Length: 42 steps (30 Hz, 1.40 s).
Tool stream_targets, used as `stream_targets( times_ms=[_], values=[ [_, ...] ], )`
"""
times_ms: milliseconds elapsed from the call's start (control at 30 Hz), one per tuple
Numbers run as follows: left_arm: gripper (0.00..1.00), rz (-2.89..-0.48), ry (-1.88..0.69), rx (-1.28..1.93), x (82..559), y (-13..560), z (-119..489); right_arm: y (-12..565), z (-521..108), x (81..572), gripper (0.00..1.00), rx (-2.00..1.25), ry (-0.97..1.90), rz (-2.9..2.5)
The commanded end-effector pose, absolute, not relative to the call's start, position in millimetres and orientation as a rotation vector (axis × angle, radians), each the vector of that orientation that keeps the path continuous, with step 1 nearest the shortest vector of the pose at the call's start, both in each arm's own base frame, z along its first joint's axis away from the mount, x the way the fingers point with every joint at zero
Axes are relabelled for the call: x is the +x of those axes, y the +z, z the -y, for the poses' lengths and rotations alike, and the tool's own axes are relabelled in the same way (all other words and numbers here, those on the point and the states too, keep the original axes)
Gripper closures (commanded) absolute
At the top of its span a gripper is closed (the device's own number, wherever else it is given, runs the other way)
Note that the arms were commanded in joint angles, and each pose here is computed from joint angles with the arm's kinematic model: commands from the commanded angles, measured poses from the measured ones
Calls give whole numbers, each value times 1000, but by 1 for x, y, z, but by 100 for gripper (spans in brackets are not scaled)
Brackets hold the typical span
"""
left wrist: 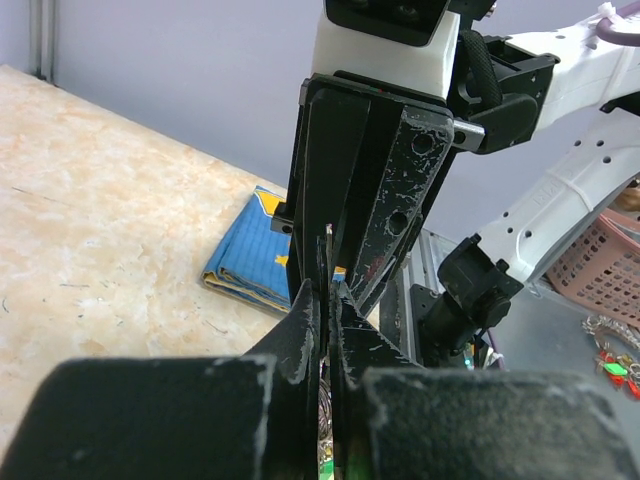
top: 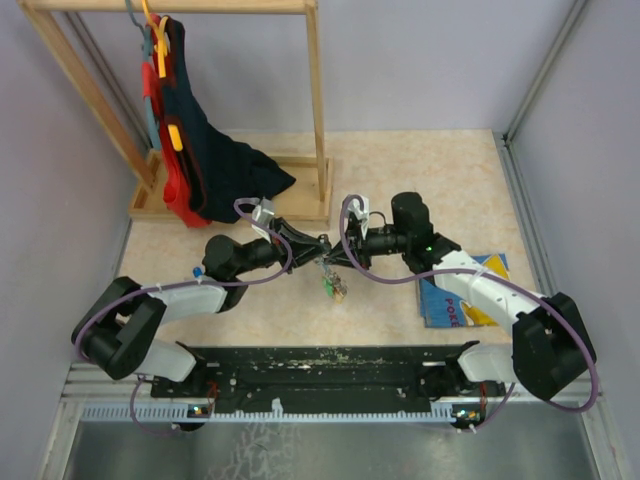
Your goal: Remove the keys from the keyring
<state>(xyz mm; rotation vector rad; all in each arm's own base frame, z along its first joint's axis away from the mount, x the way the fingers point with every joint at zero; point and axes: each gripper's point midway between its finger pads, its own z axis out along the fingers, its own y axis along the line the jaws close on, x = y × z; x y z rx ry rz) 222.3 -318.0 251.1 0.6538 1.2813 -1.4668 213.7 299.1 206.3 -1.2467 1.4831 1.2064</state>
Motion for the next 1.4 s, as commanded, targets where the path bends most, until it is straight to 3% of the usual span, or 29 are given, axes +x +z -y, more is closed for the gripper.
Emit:
stream_targets(
  times_ms=[0,533,667,833,1367],
  values=[
    [100,-1177,-1476,670,215,277,316,246,-302,214,90,-1284,1175,-1324],
    [100,-1166,-1478,660,214,281,314,246,-302,208,78,-1306,1194,-1305],
    [100,-1167,-1480,659,213,281,313,246,-302,209,83,-1304,1191,-1307],
    [100,-1165,-1484,658,212,281,313,247,-302,209,100,-1304,1189,-1307],
    [100,-1190,-1472,625,204,257,291,264,-291,205,100,-1243,1302,-1309]
  ],
)
